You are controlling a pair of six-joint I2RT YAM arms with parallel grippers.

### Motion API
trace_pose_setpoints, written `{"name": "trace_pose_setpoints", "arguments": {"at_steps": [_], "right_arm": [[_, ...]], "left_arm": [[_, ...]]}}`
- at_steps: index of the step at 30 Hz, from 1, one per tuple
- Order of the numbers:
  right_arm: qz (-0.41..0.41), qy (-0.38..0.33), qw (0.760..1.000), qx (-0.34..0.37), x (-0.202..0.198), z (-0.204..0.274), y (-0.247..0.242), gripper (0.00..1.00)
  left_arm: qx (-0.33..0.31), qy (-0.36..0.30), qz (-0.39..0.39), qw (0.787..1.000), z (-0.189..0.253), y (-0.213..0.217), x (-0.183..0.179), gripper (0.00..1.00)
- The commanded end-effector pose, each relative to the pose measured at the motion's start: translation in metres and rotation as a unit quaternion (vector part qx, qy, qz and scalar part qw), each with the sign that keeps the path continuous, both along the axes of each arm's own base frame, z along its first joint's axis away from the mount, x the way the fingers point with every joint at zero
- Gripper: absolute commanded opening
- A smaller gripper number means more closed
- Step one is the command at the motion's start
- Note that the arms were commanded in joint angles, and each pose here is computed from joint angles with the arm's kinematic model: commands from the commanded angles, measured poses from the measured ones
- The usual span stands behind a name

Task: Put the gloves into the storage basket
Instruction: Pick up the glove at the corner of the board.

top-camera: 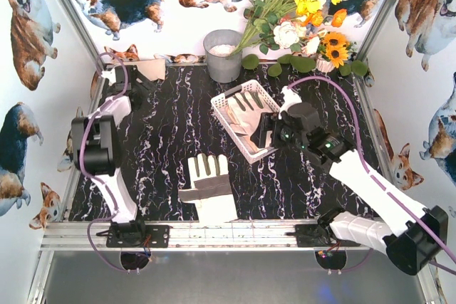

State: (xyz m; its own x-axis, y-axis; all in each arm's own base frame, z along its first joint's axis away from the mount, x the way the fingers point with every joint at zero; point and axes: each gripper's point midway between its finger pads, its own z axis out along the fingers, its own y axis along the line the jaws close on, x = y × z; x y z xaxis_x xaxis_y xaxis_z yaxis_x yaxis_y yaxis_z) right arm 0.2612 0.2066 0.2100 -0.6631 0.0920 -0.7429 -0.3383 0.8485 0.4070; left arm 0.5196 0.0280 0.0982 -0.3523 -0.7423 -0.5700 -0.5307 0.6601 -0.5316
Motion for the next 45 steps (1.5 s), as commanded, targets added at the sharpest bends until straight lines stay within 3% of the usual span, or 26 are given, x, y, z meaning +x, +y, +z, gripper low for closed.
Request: {"name": "trace_pose_setpoints", "arguments": {"at_steps": [1, 6, 14, 22, 37, 45], "right_arm": [[-0.002, -0.014, 0.999, 0.029, -0.004, 0.014, 0.000, 0.79], [-0.002, -0.016, 0.999, 0.037, -0.005, 0.022, 0.001, 0.79], [-0.004, -0.007, 1.000, 0.023, 0.006, 0.025, 0.005, 0.78], [-0.020, 0.022, 0.999, 0.022, 0.017, 0.012, 0.012, 0.78], [-0.026, 0.028, 0.999, 0.012, 0.035, 0.017, 0.021, 0.77], [-0.035, 0.032, 0.999, 0.017, 0.043, 0.019, 0.026, 0.77]], "left_arm": [[-0.013, -0.041, 0.054, 0.998, 0.006, 0.021, 0.034, 0.71], [-0.060, -0.090, 0.079, 0.991, -0.009, 0.037, 0.060, 0.51], [-0.096, -0.126, 0.113, 0.981, -0.045, 0.061, 0.090, 0.51], [-0.113, -0.170, 0.156, 0.966, -0.064, 0.079, 0.113, 0.41], [-0.132, -0.183, 0.181, 0.957, -0.090, 0.088, 0.142, 0.36], [-0.120, -0.167, 0.164, 0.965, -0.098, 0.087, 0.143, 0.00]]}}
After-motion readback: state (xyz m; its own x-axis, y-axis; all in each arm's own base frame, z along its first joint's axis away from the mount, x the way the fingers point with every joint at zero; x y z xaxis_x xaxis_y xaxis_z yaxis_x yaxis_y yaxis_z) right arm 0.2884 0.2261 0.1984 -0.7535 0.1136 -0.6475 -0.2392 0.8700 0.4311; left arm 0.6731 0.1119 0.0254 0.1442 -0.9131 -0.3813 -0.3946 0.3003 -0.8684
